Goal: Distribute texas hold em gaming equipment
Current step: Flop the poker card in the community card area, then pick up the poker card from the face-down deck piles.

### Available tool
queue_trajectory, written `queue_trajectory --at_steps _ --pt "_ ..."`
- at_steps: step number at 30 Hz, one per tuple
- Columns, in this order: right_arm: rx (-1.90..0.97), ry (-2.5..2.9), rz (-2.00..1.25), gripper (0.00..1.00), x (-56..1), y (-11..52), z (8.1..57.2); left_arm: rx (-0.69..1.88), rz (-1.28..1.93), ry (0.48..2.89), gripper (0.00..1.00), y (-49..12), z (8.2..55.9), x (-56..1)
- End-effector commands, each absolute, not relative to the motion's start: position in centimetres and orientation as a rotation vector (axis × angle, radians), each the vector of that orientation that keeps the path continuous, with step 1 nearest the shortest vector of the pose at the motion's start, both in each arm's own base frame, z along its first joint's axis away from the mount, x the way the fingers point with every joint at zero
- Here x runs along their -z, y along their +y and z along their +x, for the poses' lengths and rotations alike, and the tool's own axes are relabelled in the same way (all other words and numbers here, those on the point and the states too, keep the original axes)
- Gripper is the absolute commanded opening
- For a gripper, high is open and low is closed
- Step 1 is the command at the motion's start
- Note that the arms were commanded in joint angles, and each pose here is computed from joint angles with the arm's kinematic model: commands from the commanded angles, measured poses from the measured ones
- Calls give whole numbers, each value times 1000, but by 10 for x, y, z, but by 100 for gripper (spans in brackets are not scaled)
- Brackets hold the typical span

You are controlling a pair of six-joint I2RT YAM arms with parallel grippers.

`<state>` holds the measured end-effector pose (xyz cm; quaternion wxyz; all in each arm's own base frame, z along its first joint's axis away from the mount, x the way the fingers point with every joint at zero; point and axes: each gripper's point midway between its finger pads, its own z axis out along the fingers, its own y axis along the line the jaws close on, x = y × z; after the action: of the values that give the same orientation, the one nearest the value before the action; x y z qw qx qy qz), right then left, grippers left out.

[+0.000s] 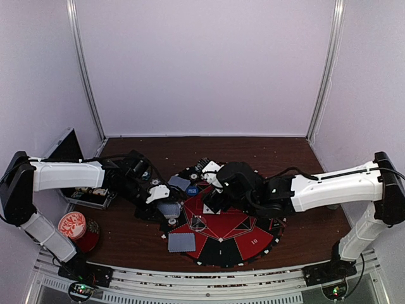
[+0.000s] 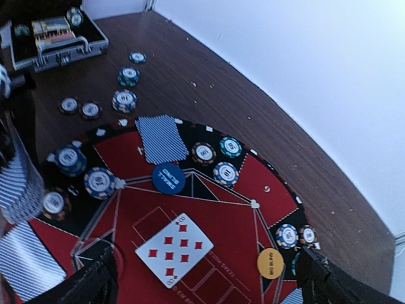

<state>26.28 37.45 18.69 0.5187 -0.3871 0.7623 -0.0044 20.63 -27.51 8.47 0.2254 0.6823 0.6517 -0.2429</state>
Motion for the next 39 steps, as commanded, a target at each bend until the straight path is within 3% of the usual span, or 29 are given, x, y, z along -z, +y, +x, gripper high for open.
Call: queue_trajectory --at_steps 1,8,18,39 --pt "-387 1898 -696 100 -206 389 246 693 1884 1762 39 -279 204 -90" --pt "-806 1908 -488 100 -214 409 236 700 1882 1750 39 -280 203 -93" --pt "-1052 1941 -507 100 -185 450 232 698 1884 1753 39 -280 203 -92" --pt "-1118 2032 -508 100 -135 502 246 702 1888 1753 39 -280 202 -91"
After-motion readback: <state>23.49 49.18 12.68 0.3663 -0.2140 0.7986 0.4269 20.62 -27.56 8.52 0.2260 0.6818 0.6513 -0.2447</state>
